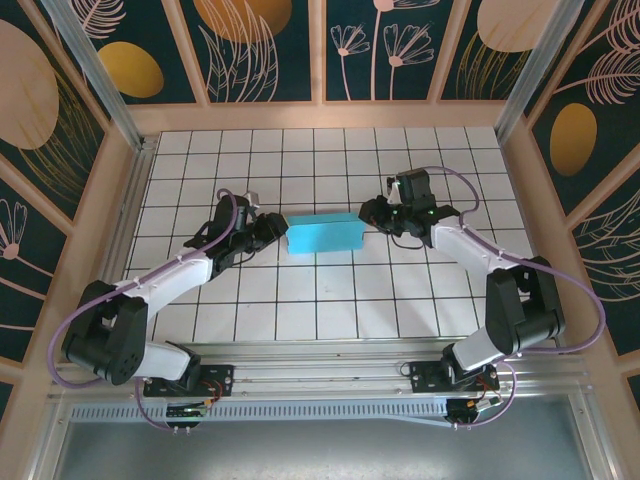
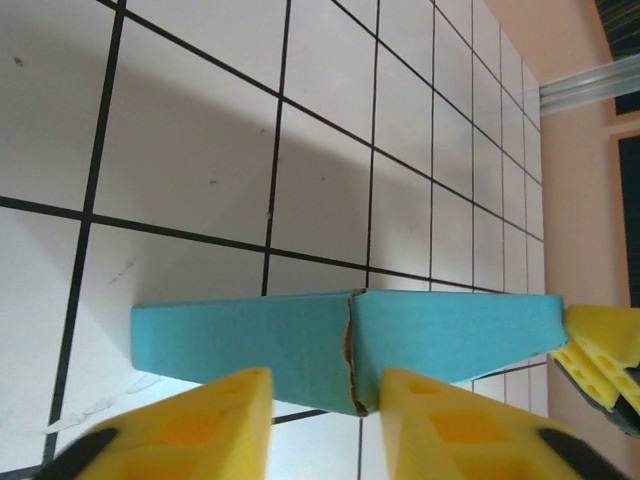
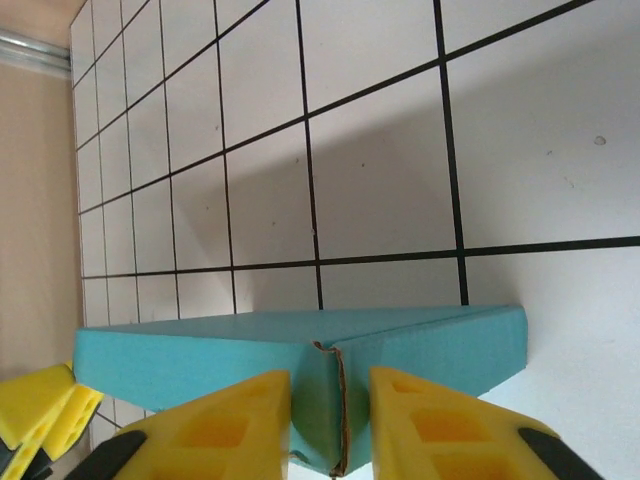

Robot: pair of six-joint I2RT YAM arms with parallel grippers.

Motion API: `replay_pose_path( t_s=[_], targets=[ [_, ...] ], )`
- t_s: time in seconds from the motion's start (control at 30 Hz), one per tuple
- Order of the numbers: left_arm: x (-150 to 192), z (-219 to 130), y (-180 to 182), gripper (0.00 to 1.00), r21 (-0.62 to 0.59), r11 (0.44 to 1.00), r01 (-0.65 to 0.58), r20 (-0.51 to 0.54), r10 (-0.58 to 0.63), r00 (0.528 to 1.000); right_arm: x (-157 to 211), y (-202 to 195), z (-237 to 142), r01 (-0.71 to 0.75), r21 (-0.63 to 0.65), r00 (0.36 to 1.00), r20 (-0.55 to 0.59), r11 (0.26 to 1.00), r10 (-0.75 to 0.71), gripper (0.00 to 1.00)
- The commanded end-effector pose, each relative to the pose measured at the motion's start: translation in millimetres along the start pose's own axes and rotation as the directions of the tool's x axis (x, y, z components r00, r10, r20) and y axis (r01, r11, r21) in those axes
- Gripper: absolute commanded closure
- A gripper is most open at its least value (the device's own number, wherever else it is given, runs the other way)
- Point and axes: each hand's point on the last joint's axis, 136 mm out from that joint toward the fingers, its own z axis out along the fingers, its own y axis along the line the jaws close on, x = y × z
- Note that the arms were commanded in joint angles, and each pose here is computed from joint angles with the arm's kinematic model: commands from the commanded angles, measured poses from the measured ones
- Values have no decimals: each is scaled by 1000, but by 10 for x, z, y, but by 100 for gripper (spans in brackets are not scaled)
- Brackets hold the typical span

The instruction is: Fold the paper box

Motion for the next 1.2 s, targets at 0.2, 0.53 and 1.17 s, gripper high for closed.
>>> replay_pose_path(
  t_s=[0.2,0.53,1.17],
  targets=[
    [292,-13,78,80,18,999,31,-99,-29,995,331,-76,-33,-8,3,999,-50,1000,8,80],
    [578,-340,157,68,12,998,61,-101,-60,993,798,-218,-414,-28,46,997,-69,999,31,73],
    [311,-47,342,44,-151,962,-226,-84,215,973,810,-363,-96,-62,52,994,-83,997,66,51]
  ],
)
